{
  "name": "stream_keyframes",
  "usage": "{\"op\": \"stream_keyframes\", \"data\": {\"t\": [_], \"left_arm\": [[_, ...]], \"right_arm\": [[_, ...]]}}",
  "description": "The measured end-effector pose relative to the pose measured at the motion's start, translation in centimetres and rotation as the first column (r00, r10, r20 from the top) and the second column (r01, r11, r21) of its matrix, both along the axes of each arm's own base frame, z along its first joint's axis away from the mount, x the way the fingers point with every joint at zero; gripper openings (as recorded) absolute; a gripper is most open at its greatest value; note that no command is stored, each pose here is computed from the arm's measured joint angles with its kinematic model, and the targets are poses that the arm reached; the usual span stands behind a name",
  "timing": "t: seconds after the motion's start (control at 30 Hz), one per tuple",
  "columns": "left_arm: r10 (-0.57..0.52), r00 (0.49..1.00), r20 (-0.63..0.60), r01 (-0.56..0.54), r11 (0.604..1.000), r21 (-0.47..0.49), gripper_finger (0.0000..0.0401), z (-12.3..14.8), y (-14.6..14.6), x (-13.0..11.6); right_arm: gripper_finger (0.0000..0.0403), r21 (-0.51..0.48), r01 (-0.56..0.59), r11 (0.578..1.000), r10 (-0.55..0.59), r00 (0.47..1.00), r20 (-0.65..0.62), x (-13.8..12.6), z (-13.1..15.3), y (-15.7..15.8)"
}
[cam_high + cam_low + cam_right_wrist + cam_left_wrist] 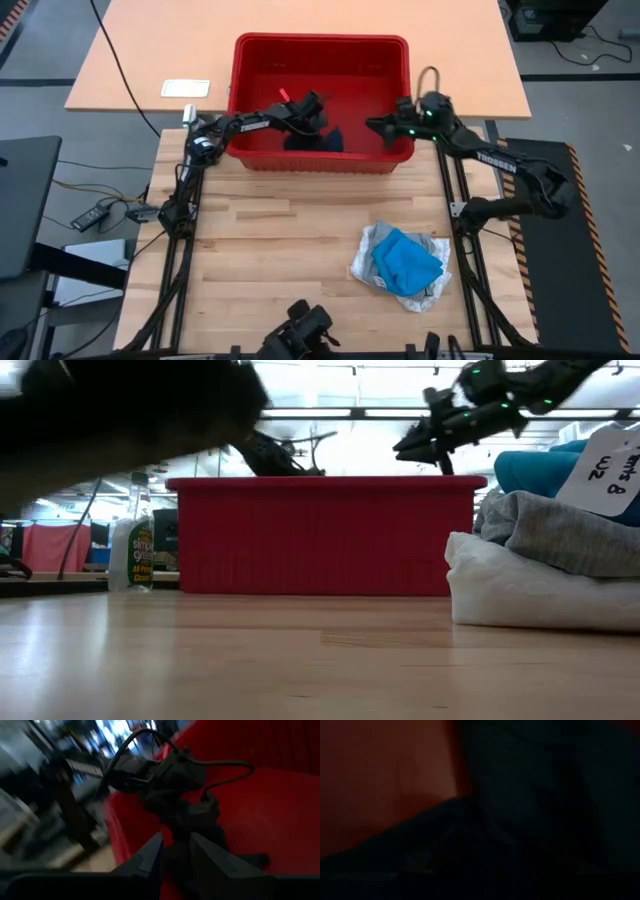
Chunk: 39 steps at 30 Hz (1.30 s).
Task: Fold laundry
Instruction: Remove the blue shorts from the red laundry bin
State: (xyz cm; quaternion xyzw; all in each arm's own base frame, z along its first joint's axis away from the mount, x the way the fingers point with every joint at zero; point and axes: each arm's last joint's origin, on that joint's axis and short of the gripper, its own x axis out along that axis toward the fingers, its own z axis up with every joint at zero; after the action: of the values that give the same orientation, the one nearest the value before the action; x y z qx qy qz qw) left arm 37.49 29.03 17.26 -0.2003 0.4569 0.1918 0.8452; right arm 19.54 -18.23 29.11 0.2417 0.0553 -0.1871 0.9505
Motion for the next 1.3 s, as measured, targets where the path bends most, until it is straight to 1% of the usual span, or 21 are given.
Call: {"op": "stream_keyframes", "data": {"t": [0.07, 0.1, 0.17, 0.27, 0.3, 0.37, 0.5, 0.53, 0.57, 0.63, 0.67, 0.73, 0.83, 0.93, 1.03, 1.1, 1.13, 1.23, 1.3], "left_arm": [[-0.067, 0.998, -0.012, 0.067, 0.997, 0.041, 0.0208, -0.9, -0.1, 0.6], [-0.095, 0.995, -0.015, 0.096, 0.992, 0.078, 0.0208, -1.1, -0.1, 0.9], [-0.133, 0.991, -0.005, 0.133, 0.986, 0.102, 0.0207, -1.3, 0.0, 1.1], [-0.123, 0.992, 0.007, 0.121, 0.985, 0.122, 0.019, -1.3, 0.3, 1.1], [-0.117, 0.993, 0.011, 0.115, 0.984, 0.134, 0.0177, -1.2, 0.5, 1.1], [-0.106, 0.994, 0.015, 0.102, 0.983, 0.15, 0.0138, -1.2, 0.7, 1.0], [-0.093, 0.996, 0.017, 0.089, 0.984, 0.153, 0.0029, -0.8, 1.0, 0.7], [-0.087, 0.996, 0.019, 0.083, 0.985, 0.153, 0.0017, -0.6, 1.0, 0.7], [-0.077, 0.997, 0.029, 0.072, 0.986, 0.152, 0.0014, 0.0, 1.2, 0.6], [-0.062, 0.997, 0.05, 0.053, 0.986, 0.158, 0.0014, 1.7, 1.7, 0.4], [-0.053, 0.996, 0.075, 0.039, 0.983, 0.179, 0.0013, 3.1, 2.0, 0.3], [-0.043, 0.991, 0.123, 0.014, 0.975, 0.222, 0.001, 6.7, 2.3, -0.1], [-0.043, 0.975, 0.22, -0.028, 0.951, 0.308, 0.0005, 12.6, 2.5, -1.1], [-0.054, 0.954, 0.295, -0.061, 0.928, 0.366, 0.0003, 17.7, 1.8, -2.2], [-0.07, 0.935, 0.349, -0.078, 0.917, 0.392, 0.0002, 21.9, 0.4, -3.4], [-0.133, 0.912, 0.387, -0.037, 0.916, 0.4, 0.0002, 24.1, -0.9, -4.1], [-0.187, 0.897, 0.401, 0.013, 0.917, 0.399, 0.0002, 25.0, -1.7, -4.4], [-0.338, 0.818, 0.465, 0.125, 0.895, 0.429, 0.0002, 28.1, -4.7, -5.2], [-0.398, 0.768, 0.502, 0.155, 0.876, 0.457, 0.0005, 30.4, -7.1, -6.2]], "right_arm": [[0.0103, -0.013, 0.009, 1.0, -0.01, 0.999, -0.05, 0.9, 0.5, -0.8], [0.0103, -0.017, 0.012, 1.0, -0.013, 0.998, -0.06, 1.3, 0.7, -1.1], [0.0103, -0.025, 0.012, 1.0, -0.013, 0.998, -0.055, 2.0, 1.3, -1.8], [0.0103, -0.028, 0.013, 1.0, -0.014, 0.999, -0.049, 2.6, 1.8, -2.4], [0.0103, -0.029, 0.013, 0.999, -0.014, 0.999, -0.046, 2.8, 2.0, -2.6], [0.0103, -0.013, 0.017, 1.0, -0.018, 0.999, -0.046, 2.9, 2.1, -2.7], [0.0103, 0.005, 0.027, 1.0, -0.027, 0.999, -0.045, 2.5, 2.3, -2.7], [0.0103, 0.005, 0.028, 1.0, -0.027, 0.999, -0.044, 2.5, 2.4, -2.6], [0.0103, 0.006, 0.03, 1.0, -0.03, 0.999, -0.044, 2.3, 2.5, -2.6], [0.0103, 0.011, 0.033, 0.999, -0.033, 0.998, -0.047, 2.1, 2.6, -2.5], [0.0103, 0.015, 0.032, 0.999, -0.032, 0.999, -0.042, 2.1, 2.7, -2.5], [0.0103, 0.035, 0.029, 0.999, -0.027, 0.999, -0.037, 1.9, 2.9, -2.3], [0.0103, 0.034, 0.011, 0.999, -0.01, 1.0, -0.027, 1.7, 3.2, -2.0], [0.0103, 0.037, -0.006, 0.999, 0.006, 1.0, -0.024, 1.4, 3.6, -1.6], [0.0103, 0.046, -0.041, 0.998, 0.042, 0.999, -0.02, 1.2, 3.9, -1.1], [0.0103, 0.062, -0.074, 0.995, 0.076, 0.997, -0.023, 1.0, 4.0, -0.7], [0.0103, 0.069, -0.089, 0.994, 0.091, 0.996, -0.025, 1.0, 4.0, -0.4], [0.0103, 0.085, -0.13, 0.988, 0.132, 0.991, -0.017, 0.7, 4.4, 0.4], [0.0103, 0.077, -0.153, 0.985, 0.154, 0.988, 0.002, 0.5, 5.0, 0.9]]}}
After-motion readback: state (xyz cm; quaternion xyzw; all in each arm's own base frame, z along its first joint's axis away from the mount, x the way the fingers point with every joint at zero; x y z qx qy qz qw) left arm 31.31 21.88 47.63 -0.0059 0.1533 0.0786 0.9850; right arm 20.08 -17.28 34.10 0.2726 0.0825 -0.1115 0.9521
